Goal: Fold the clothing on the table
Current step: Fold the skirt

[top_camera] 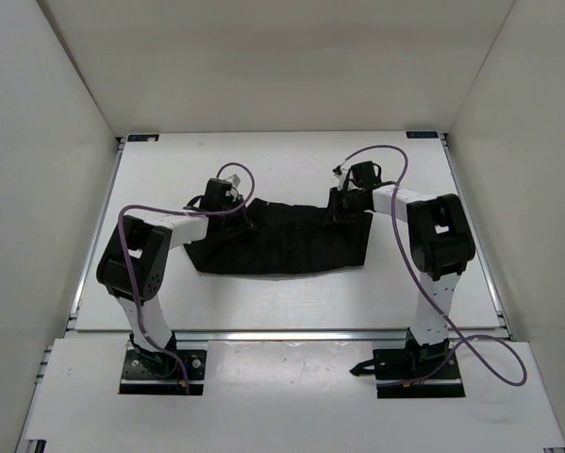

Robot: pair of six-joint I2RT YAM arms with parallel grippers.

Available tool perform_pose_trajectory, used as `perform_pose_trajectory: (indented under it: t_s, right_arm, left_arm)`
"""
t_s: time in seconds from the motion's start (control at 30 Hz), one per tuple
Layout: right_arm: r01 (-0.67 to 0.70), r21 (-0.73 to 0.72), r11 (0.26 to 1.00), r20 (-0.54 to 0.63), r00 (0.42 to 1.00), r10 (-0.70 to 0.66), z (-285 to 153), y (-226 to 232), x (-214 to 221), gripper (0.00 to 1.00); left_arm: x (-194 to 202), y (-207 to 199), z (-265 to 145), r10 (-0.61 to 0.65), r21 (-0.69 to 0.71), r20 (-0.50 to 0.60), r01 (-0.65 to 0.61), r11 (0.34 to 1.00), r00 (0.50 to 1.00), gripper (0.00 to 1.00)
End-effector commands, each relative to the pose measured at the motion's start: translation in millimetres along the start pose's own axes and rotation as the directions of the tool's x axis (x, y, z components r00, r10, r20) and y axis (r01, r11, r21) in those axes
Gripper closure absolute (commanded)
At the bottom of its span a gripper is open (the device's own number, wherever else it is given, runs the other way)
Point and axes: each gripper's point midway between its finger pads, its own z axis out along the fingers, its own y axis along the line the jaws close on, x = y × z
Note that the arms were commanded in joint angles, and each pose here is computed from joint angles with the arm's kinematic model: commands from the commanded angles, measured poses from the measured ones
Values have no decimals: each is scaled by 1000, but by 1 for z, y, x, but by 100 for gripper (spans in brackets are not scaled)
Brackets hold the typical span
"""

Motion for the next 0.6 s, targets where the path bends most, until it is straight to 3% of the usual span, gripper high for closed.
perform_pose_trajectory:
  t_s: [0.0, 0.3, 0.57]
  right_arm:
    - [-1, 92, 996, 13, 1000, 0, -6, -29, -11, 100]
    - [-38, 164, 986, 8, 999, 37, -17, -54, -5, 100]
    - [-70, 244, 967, 7, 997, 71, -33, -79, 2, 100]
  left_arm:
    - [-20, 20, -3, 7, -104, 53, -1, 995, 999, 100]
    - [-5, 59, 9, 6, -327, -50, -22, 945, 999, 100]
    - [-10, 78, -7, -47, -394, -13, 38, 918, 999, 100]
